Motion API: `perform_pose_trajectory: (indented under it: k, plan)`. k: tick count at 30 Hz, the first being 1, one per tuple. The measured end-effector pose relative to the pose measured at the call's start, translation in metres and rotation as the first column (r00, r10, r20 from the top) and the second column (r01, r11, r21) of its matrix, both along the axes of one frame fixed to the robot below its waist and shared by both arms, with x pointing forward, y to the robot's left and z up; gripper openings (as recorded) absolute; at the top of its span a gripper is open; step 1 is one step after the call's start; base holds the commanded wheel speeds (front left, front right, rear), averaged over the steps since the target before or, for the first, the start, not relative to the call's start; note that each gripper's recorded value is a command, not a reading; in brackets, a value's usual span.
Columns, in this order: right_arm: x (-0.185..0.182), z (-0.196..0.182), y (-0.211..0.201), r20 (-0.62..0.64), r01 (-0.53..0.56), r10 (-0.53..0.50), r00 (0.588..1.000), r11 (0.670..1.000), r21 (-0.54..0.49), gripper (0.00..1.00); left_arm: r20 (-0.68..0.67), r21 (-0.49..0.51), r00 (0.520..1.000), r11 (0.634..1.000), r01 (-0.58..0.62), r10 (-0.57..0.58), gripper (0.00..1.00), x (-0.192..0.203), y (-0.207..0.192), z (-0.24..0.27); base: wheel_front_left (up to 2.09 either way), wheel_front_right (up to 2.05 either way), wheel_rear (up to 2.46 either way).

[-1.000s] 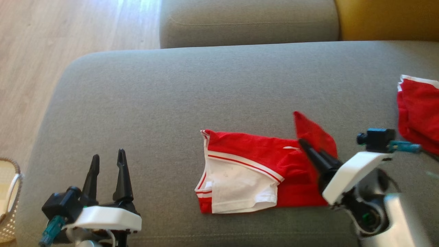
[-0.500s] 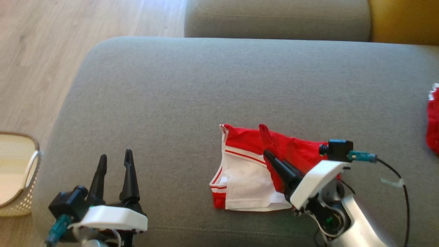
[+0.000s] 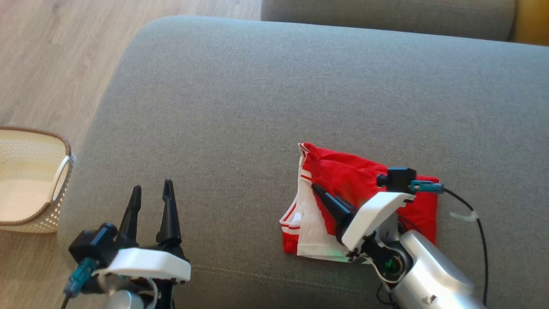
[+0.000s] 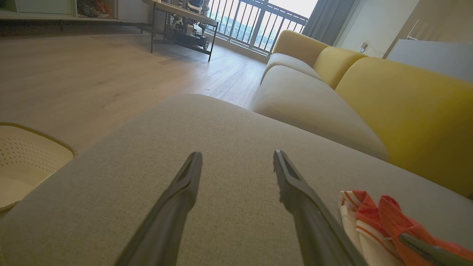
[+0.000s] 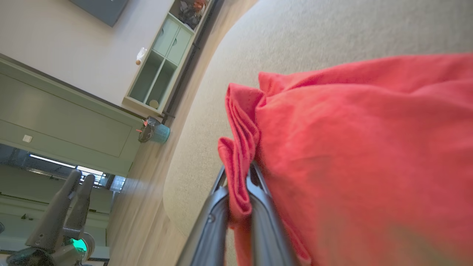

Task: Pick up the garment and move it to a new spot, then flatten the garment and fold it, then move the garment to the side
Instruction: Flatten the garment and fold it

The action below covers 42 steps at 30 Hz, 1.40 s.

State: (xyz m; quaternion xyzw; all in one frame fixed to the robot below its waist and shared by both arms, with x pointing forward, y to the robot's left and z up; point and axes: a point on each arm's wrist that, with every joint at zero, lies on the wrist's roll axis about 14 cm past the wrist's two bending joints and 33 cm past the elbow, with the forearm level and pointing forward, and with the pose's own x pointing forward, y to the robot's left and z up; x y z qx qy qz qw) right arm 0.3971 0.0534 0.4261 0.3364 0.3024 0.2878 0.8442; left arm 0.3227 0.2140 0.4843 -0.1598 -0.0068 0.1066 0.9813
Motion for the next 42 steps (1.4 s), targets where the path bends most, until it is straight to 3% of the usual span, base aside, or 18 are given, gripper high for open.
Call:
perform_pose_trajectory:
  k: [1,2,3,12,19,23,28,32,36,42]
  plan:
    - [-0.001,-0.003,0.003,-0.009,-0.014,0.014,1.000,1.000,-0.007,0.00,-0.001,0.001,1.000,1.000,-0.002,0.002,1.00,0.001,0.001,0.000,0.00,0.00,0.00]
    - [-0.003,-0.007,0.005,-0.019,-0.026,0.025,1.000,1.000,-0.015,0.84,-0.003,0.002,1.000,1.000,-0.002,0.002,1.00,0.002,0.001,-0.001,0.00,0.00,0.00]
    - [-0.004,-0.011,0.005,-0.027,-0.028,0.027,0.999,0.999,-0.025,1.00,-0.007,0.002,1.000,1.000,-0.002,0.002,1.00,0.002,0.001,-0.002,0.00,0.00,0.00]
    - [0.023,0.011,-0.003,0.083,0.052,-0.051,0.995,0.998,-0.019,1.00,-0.009,0.008,1.000,1.000,0.019,-0.019,1.00,0.006,-0.004,-0.003,0.00,0.00,0.00]
    - [0.057,0.036,-0.055,0.241,0.226,-0.201,0.950,0.971,-0.082,1.00,0.031,0.009,0.999,0.999,0.041,-0.042,1.00,0.014,-0.009,0.008,0.00,0.00,0.00]
    - [0.074,0.061,-0.098,0.378,0.324,-0.256,0.890,0.938,-0.127,1.00,0.056,0.017,0.996,0.997,0.072,-0.073,1.00,0.019,-0.018,0.016,0.00,0.00,0.00]
    - [0.084,0.102,-0.160,0.566,0.454,-0.291,0.772,0.874,-0.170,1.00,0.098,0.019,0.990,0.995,0.099,-0.100,1.00,0.025,-0.026,0.029,0.00,0.00,0.00]
    - [0.071,0.125,-0.195,0.715,0.525,-0.207,0.668,0.812,-0.256,1.00,0.129,0.021,0.984,0.992,0.122,-0.124,1.00,0.029,-0.033,0.038,0.00,0.00,0.00]
    - [0.043,0.126,-0.217,0.767,0.582,-0.185,0.614,0.762,-0.282,1.00,0.144,0.022,0.979,0.989,0.144,-0.146,1.00,0.030,-0.041,0.043,0.00,0.00,0.00]
    - [0.004,0.121,-0.252,0.790,0.695,-0.272,0.550,0.673,-0.252,1.00,0.143,0.021,0.976,0.986,0.165,-0.166,1.00,0.030,-0.048,0.043,0.00,0.00,0.00]
